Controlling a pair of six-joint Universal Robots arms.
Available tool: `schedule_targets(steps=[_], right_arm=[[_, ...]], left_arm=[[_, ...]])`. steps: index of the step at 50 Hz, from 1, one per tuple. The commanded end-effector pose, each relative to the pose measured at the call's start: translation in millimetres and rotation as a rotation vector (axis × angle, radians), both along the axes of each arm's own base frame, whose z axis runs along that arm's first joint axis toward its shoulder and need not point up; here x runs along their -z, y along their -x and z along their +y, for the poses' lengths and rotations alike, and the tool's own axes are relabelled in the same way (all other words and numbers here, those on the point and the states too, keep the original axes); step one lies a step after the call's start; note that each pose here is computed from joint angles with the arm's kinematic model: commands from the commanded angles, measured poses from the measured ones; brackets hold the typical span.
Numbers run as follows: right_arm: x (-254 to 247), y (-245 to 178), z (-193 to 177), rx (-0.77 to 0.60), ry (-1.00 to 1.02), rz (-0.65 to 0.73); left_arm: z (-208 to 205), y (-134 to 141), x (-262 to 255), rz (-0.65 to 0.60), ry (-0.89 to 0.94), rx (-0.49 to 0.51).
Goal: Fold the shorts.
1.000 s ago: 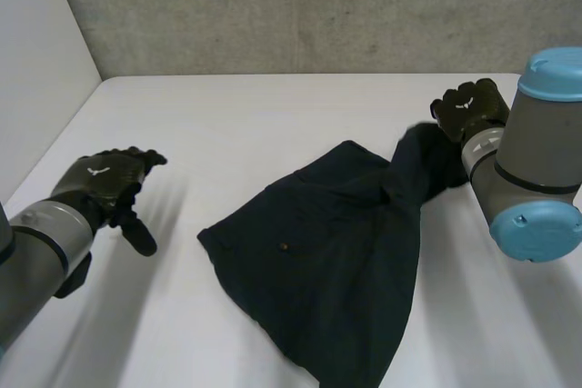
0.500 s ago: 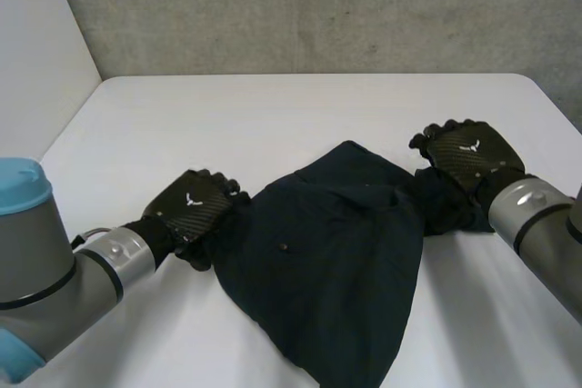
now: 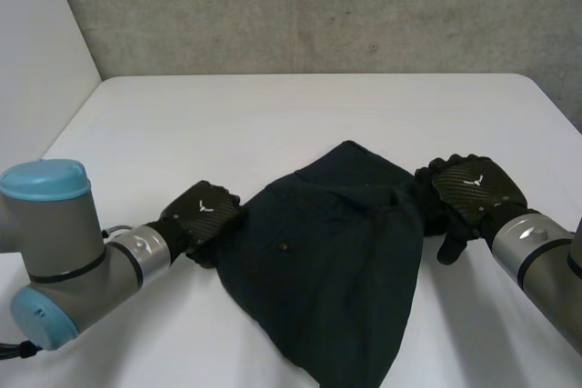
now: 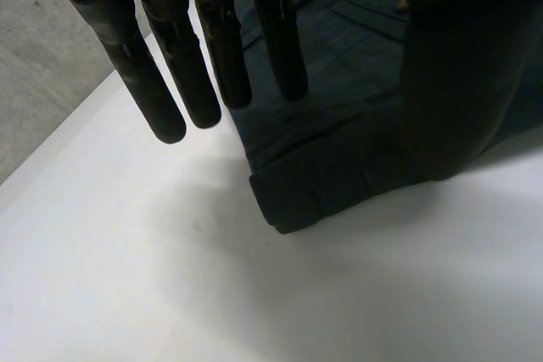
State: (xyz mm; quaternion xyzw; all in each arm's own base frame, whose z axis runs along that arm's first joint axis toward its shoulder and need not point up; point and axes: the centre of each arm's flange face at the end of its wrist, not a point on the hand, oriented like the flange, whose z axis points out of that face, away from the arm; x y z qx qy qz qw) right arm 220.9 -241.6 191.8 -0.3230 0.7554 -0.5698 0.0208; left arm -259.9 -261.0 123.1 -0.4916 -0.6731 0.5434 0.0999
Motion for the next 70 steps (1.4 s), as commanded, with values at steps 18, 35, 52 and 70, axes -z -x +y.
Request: schedule_targets(steps=[18,35,52,70], right_arm=[[2,0,2,0.0,-0.01,0.002],[-1,-2,2,-0.003,0.003,-0.001],[-14,22,-15,0.161,0.022,-0.11],[-24,36,-25,0.14,0.041,-0.129]], left_arm=[[-60,-8,-15,-0.028,0.157,-0.235],[-136,-39,-158,0.394,0.506,-0.496],[34,162,-104,0.54,0.099,0.31],[61,127,-107,0.436,0.034,0.167]])
